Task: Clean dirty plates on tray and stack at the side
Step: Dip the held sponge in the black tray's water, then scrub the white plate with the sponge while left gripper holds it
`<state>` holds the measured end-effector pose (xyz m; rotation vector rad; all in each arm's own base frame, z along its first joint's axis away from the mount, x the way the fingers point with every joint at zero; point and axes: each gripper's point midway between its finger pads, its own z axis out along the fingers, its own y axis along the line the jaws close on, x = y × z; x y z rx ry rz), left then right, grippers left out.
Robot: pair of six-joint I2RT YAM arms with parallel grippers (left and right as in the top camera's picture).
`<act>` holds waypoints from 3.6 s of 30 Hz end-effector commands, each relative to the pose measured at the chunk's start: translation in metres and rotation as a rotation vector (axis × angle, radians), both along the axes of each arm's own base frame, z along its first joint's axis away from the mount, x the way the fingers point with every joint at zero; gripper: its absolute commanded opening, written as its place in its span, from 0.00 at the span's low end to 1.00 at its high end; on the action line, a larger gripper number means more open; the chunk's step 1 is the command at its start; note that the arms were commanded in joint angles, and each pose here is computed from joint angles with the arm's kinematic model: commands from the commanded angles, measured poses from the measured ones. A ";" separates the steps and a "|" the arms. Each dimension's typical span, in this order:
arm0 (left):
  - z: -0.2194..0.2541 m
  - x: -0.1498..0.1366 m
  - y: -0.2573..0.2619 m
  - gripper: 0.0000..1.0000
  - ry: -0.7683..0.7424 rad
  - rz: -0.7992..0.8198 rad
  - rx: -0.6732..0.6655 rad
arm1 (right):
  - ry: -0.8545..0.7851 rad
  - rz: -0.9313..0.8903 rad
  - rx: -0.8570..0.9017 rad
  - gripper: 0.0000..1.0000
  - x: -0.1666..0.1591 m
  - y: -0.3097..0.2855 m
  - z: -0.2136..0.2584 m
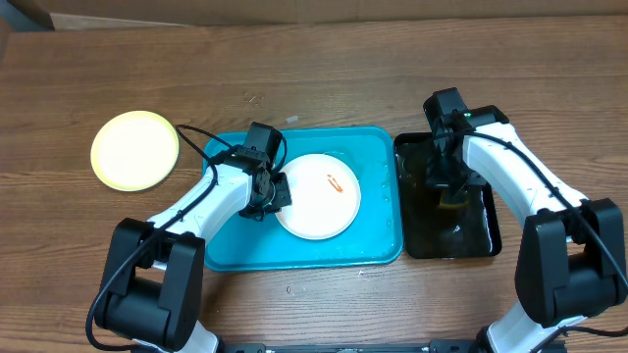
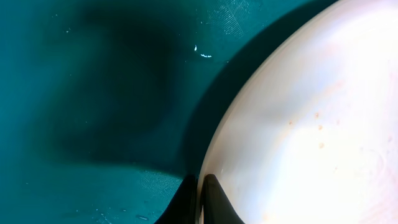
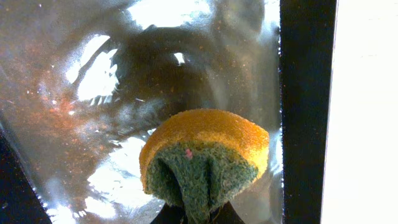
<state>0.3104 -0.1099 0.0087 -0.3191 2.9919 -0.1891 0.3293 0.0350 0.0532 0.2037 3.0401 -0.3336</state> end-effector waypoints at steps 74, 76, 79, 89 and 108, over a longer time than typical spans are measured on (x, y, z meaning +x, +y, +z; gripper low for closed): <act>0.000 0.002 -0.002 0.06 0.001 0.011 -0.010 | -0.001 0.585 0.220 0.04 -0.005 0.227 -0.044; 0.000 0.003 -0.003 0.06 0.000 0.011 -0.011 | 0.000 0.580 0.219 0.04 -0.004 0.225 -0.044; 0.000 0.003 -0.003 0.06 0.000 0.011 -0.011 | -0.017 0.561 0.234 0.04 0.003 0.223 -0.044; 0.000 0.002 -0.002 0.07 0.001 0.000 -0.008 | 0.006 0.472 0.403 0.04 0.015 0.227 -0.053; 0.000 0.003 -0.003 0.07 -0.006 -0.033 -0.004 | 0.117 0.521 0.906 0.04 -0.008 0.298 -0.021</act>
